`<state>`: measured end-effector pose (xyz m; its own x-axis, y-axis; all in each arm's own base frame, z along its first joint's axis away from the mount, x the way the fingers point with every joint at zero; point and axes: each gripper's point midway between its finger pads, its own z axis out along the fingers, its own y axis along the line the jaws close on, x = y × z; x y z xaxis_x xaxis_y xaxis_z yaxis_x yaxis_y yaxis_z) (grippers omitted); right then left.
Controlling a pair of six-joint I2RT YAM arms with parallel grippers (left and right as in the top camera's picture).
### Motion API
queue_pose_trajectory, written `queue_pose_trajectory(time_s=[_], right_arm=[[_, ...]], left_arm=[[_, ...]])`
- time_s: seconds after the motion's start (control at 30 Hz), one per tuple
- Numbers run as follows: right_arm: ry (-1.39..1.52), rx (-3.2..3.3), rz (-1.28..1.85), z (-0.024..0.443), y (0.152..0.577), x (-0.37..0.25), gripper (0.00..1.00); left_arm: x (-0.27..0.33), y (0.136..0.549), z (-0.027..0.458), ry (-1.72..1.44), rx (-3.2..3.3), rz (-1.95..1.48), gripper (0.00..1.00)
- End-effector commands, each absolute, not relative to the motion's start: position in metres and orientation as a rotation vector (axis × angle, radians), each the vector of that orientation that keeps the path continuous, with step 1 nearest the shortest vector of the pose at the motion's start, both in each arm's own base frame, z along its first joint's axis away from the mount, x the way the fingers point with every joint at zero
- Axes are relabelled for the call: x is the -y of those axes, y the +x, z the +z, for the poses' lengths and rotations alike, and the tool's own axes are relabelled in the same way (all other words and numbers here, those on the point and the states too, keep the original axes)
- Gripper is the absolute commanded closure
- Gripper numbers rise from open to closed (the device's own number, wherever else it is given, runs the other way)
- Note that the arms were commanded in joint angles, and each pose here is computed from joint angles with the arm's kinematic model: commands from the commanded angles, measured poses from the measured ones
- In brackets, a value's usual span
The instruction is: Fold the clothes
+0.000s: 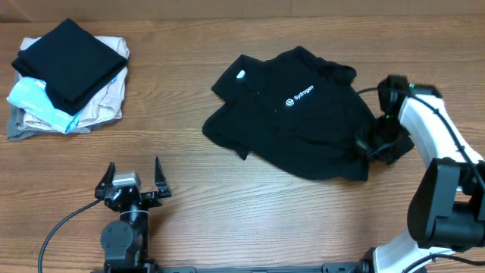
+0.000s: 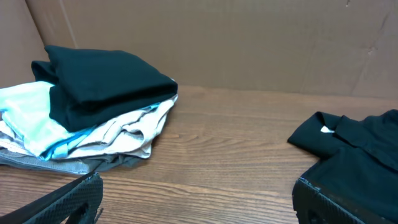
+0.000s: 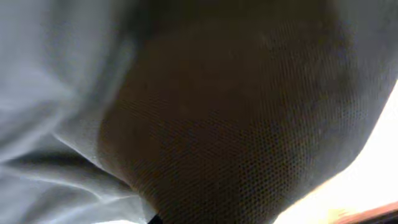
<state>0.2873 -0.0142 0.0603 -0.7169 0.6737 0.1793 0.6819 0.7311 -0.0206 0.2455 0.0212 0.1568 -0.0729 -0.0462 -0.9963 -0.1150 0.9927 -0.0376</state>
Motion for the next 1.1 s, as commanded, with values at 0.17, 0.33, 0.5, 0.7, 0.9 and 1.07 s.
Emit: queue_pose_trajectory(time_s=[0.17, 0.33, 0.5, 0.7, 0.9, 1.07], right_arm=[[-1.209, 2.975, -0.066, 0.069, 0.346, 0.034, 0.96], [-1.342, 3.044, -0.115, 0.070, 0.376, 0.040, 0.96], [-1.361, 3.076, -0.137, 0.072, 0.385, 0.041, 0.96], [-1.142, 2.984, -0.182, 0.067, 0.350, 0.022, 0.96], [-0.834, 2.850, -0.434, 0.081, 0.312, -0.019, 0.96], [-0.676, 2.741, -0.710, 0.098, 0.297, -0.053, 0.96]], left_arm=[[-0.018, 0.245, 0.158, -0.093, -1.638, 0.061, 0.00], [-0.018, 0.245, 0.158, -0.093, -1.638, 0.061, 0.00], [-0.018, 0.245, 0.158, -0.093, -1.638, 0.061, 0.00], [-0.018, 0.245, 0.158, -0.093, -1.638, 0.061, 0.00], [-0.018, 0.245, 0.158, -0.093, -1.638, 0.061, 0.00], [-0.018, 0.245, 0.158, -0.093, -1.638, 0.061, 0.00]])
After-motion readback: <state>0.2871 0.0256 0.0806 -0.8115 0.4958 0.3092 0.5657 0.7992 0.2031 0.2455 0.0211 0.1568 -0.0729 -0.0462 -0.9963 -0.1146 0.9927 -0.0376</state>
